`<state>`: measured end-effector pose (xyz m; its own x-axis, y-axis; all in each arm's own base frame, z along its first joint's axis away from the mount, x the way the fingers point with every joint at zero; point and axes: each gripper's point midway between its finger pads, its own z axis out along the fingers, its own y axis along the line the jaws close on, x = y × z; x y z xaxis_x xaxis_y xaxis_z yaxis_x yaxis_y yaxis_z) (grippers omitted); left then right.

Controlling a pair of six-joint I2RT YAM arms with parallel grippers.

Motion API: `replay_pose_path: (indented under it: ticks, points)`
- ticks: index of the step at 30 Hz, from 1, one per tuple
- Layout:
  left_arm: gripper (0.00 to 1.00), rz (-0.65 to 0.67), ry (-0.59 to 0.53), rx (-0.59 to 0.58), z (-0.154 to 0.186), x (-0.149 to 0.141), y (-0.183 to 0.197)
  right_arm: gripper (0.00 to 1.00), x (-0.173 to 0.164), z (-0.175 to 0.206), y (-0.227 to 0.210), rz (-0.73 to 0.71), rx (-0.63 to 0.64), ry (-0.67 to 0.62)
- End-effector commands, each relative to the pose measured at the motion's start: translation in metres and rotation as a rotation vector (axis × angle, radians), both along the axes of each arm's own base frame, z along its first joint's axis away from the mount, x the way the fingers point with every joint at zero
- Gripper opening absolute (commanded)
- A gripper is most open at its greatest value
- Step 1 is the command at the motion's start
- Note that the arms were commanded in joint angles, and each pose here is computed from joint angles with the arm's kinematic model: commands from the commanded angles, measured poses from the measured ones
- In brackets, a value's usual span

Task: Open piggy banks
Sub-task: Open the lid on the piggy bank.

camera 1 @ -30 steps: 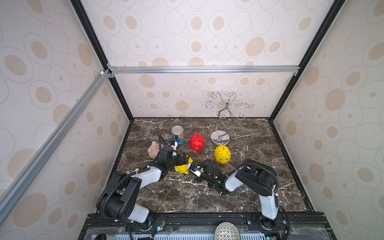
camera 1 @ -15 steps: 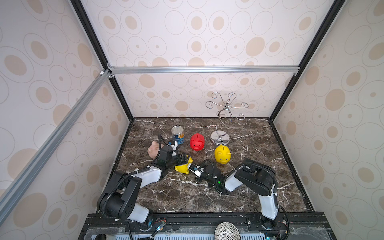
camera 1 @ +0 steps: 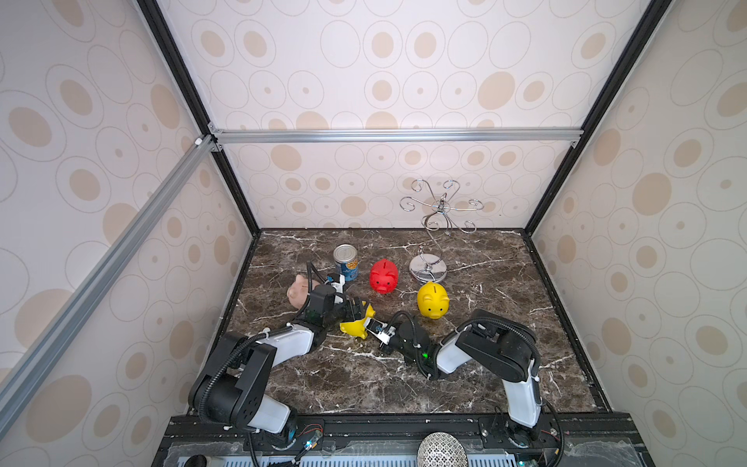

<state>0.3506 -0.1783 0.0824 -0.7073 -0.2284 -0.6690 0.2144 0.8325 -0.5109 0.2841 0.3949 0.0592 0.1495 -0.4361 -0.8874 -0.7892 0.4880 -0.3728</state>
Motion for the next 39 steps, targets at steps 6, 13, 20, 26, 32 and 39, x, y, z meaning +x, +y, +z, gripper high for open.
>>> replay_pose_path:
  ticks: [6, 13, 20, 26, 32, 39]
  points:
    - [0.88, -0.040, 0.197, 0.048, -0.050, -0.038, 0.002, 0.24, -0.011, 0.029, 0.004, 0.008, 0.097, -0.029]
    - [0.87, -0.047, 0.192, 0.038, -0.048, -0.038, 0.001, 0.21, -0.007, 0.005, 0.015, 0.021, 0.023, 0.059]
    - [0.87, -0.054, 0.200, 0.026, -0.052, -0.041, -0.001, 0.13, 0.000, 0.007, 0.019, 0.027, 0.013, 0.019]
    - [0.86, -0.067, 0.215, 0.014, -0.058, -0.046, -0.004, 0.07, 0.000, 0.016, 0.024, 0.048, 0.029, -0.016]
    - [0.86, -0.066, 0.215, 0.016, -0.057, -0.047, -0.004, 0.00, -0.005, 0.024, 0.028, 0.076, 0.033, -0.029]
    - [0.86, -0.067, 0.223, 0.019, -0.055, -0.047, -0.004, 0.00, -0.017, 0.031, 0.039, 0.108, -0.024, -0.123]
